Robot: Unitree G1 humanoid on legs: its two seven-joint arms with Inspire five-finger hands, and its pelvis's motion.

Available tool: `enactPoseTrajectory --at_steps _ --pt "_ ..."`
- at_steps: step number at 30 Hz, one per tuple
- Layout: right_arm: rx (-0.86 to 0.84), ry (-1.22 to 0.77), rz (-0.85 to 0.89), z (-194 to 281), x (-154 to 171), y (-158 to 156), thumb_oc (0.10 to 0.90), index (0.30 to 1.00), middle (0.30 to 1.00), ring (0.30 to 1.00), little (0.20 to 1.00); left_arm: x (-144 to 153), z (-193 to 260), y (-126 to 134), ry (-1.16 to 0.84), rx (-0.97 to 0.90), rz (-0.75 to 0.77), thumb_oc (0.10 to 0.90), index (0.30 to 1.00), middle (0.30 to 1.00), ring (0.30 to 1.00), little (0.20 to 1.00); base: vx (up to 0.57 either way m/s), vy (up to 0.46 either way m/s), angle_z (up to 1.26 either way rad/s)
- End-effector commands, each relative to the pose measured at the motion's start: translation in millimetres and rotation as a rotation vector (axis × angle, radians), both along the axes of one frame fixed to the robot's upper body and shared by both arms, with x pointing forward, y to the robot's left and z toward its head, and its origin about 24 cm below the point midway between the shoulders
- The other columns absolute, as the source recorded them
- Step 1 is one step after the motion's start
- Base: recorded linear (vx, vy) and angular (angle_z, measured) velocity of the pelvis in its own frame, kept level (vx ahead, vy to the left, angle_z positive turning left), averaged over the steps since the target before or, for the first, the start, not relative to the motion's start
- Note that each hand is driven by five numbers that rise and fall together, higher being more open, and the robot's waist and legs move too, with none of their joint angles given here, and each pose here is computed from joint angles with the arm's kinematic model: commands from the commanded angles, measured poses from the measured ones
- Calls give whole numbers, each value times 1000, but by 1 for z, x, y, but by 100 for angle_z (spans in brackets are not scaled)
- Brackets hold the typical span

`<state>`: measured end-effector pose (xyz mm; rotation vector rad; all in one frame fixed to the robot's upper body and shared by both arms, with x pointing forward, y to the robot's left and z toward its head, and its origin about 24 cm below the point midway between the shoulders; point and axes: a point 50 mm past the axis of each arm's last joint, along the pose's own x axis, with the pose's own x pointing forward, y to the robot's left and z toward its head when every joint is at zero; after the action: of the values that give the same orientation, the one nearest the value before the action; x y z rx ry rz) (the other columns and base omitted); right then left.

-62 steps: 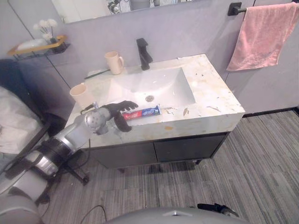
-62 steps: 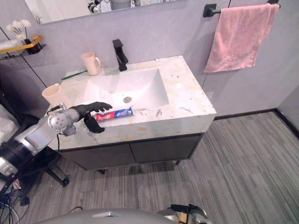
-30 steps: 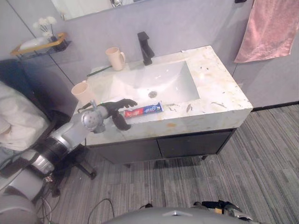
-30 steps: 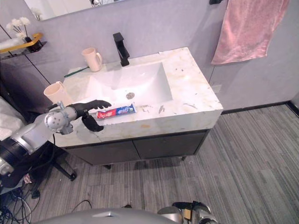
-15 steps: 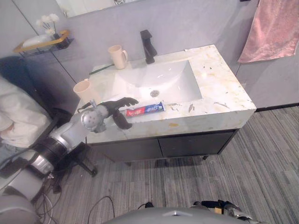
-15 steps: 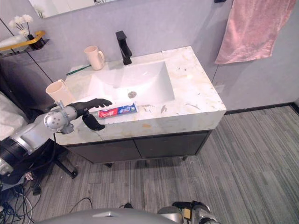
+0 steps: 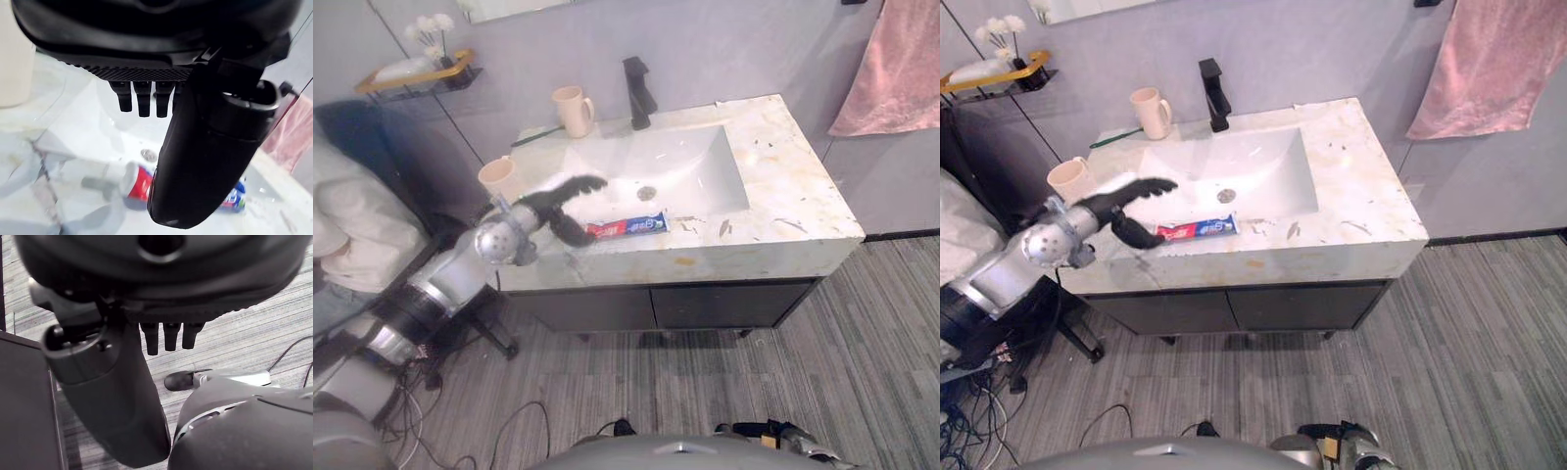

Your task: Organize the bathroom.

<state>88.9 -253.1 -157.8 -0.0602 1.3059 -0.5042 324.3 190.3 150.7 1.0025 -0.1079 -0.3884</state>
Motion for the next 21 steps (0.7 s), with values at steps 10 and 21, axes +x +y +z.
enactPoseTrajectory --at_steps 10,21 --pt "-37 5 -8 3 7 -7 800 900 900 900 900 8 101 11 -332 45 -1 800 900 900 900 900 -6 -3 1" --pt "-29 9 -18 2 3 -5 800 900 900 900 900 13 88 3 -286 54 -7 800 900 900 900 900 0 0 0"
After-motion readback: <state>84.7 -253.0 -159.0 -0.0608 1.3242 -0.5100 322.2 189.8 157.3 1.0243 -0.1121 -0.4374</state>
